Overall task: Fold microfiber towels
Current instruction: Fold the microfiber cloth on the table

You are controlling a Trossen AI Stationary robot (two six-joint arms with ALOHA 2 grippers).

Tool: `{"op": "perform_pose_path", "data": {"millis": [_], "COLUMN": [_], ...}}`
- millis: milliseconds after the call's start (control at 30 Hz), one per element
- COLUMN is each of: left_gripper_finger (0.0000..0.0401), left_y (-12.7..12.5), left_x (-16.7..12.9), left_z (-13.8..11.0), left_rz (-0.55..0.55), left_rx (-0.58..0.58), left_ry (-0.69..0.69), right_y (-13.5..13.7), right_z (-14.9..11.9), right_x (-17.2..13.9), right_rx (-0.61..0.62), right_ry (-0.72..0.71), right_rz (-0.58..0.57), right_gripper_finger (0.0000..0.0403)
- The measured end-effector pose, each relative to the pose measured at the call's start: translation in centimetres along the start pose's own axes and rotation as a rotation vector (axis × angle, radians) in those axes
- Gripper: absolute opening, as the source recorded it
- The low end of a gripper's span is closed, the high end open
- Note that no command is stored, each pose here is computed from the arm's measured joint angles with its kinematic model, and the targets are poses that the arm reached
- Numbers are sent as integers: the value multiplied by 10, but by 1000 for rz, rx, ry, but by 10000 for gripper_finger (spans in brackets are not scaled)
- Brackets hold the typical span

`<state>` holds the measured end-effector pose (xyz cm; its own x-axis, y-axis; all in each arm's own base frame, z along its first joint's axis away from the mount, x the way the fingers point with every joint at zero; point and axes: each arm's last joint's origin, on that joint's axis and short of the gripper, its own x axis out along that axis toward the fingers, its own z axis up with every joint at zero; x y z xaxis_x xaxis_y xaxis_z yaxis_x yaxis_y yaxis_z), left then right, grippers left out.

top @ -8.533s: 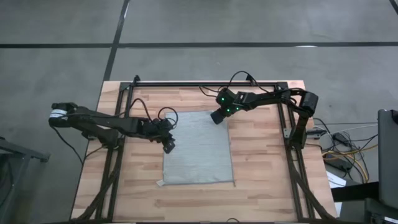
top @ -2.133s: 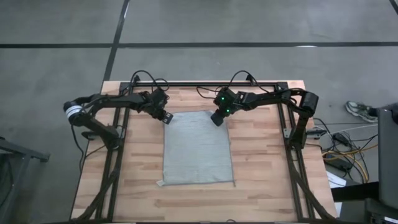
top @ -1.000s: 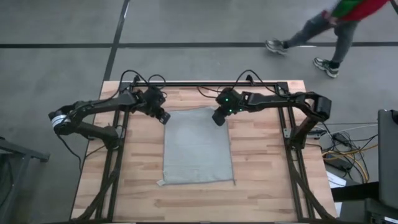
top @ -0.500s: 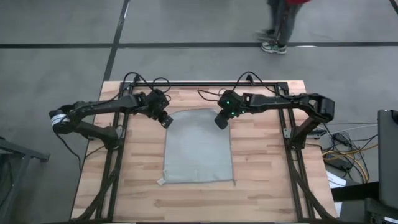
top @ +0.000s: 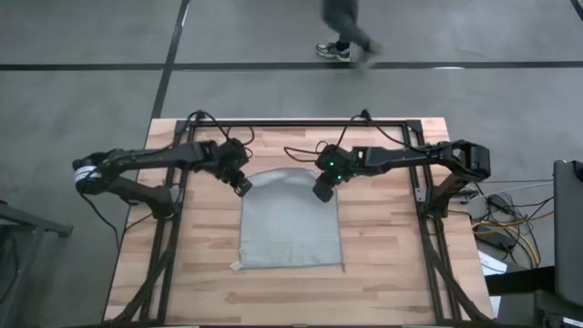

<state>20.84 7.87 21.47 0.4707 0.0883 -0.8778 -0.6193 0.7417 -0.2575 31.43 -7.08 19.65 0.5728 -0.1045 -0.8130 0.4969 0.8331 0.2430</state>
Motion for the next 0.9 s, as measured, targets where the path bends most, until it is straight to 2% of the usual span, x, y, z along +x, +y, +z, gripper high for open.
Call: {"op": "perform_pose_path", "data": {"millis": [900], "left_gripper_finger": [0], "left_y": [-46], "left_x": [0], "left_z": [-29], "left_rz": [-107], "left_rx": [84], "left_ry": [113], "right_y": [50], "right_z": [-26], "right_x": [-2], "right_rx": [-18], "right_ry": [52], "right_rz": [87], "right_gripper_finger": [8]}}
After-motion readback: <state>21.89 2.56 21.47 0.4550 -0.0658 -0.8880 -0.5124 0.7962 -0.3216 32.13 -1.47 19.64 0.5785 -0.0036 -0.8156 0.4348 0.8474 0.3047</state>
